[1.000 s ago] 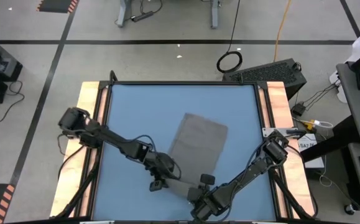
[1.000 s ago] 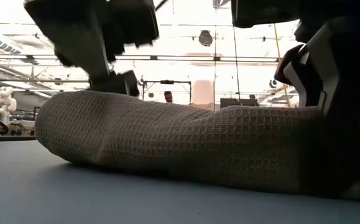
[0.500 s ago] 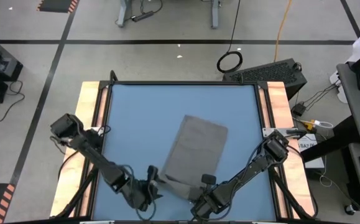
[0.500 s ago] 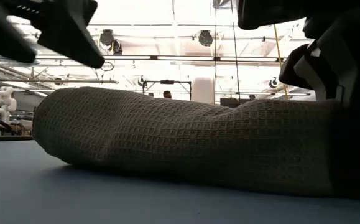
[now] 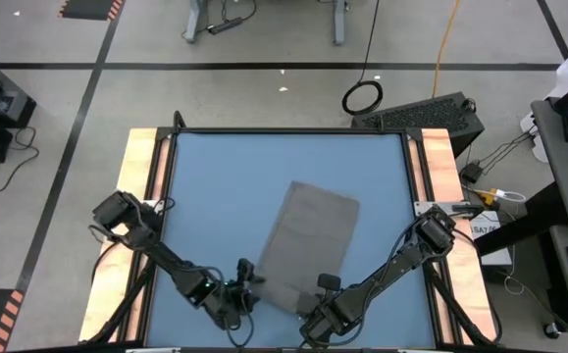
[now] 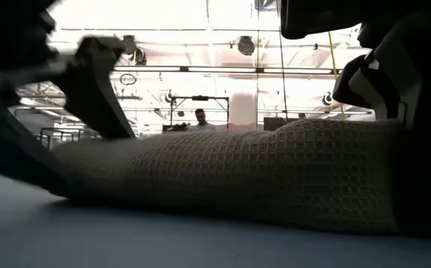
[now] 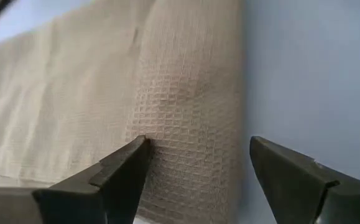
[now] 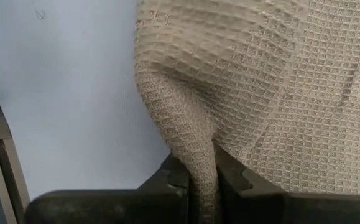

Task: Roll towel
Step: Roll the gray towel

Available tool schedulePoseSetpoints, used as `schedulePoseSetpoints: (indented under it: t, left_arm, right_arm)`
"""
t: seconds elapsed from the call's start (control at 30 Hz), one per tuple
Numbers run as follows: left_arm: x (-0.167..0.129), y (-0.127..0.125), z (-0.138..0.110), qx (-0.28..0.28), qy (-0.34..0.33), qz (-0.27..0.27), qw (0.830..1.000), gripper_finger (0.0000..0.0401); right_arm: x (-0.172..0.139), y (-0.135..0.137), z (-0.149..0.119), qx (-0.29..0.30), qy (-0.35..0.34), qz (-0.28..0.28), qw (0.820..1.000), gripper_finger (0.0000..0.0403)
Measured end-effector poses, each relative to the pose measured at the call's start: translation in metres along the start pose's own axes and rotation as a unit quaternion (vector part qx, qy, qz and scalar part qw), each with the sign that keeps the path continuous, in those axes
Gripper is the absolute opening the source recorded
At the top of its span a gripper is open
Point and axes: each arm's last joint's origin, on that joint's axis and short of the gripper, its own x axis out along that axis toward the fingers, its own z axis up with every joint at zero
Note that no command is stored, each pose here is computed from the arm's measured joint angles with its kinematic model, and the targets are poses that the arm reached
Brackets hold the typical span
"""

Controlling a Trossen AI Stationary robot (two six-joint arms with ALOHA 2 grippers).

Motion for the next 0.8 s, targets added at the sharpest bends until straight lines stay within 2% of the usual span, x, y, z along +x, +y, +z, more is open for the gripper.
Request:
schedulePoseSetpoints:
  t: [0.27,0.4,0.47,0.6,0.73,0.8]
  left_arm:
    - [0.019,0.012,-0.007,-0.024,0.026,0.009,0.999,0.0286]
    - [0.026,0.023,-0.007,-0.072,0.040,-0.027,0.996,0.0264]
    - [0.029,0.029,-0.008,-0.103,0.058,-0.058,0.991,0.0234]
    - [0.031,0.033,-0.013,-0.167,0.100,-0.111,0.975,0.0139]
    - [0.024,0.027,-0.010,-0.234,0.117,-0.182,0.948,0.0040]
    - [0.015,0.020,-0.005,-0.261,0.118,-0.237,0.928,0.0020]
  right_arm:
    - [0.000,0.000,0.000,-0.040,-0.001,0.000,0.999,0.0018]
    - [-0.001,0.000,0.000,-0.099,-0.002,-0.001,0.995,0.0018]
    - [0.000,-0.001,0.001,-0.131,-0.003,-0.002,0.991,0.0018]
    - [0.001,-0.005,0.008,-0.180,-0.003,-0.002,0.984,0.0018]
    - [0.001,-0.004,0.011,-0.224,-0.006,0.018,0.974,0.0018]
    - [0.001,-0.001,0.012,-0.249,-0.006,0.046,0.967,0.0018]
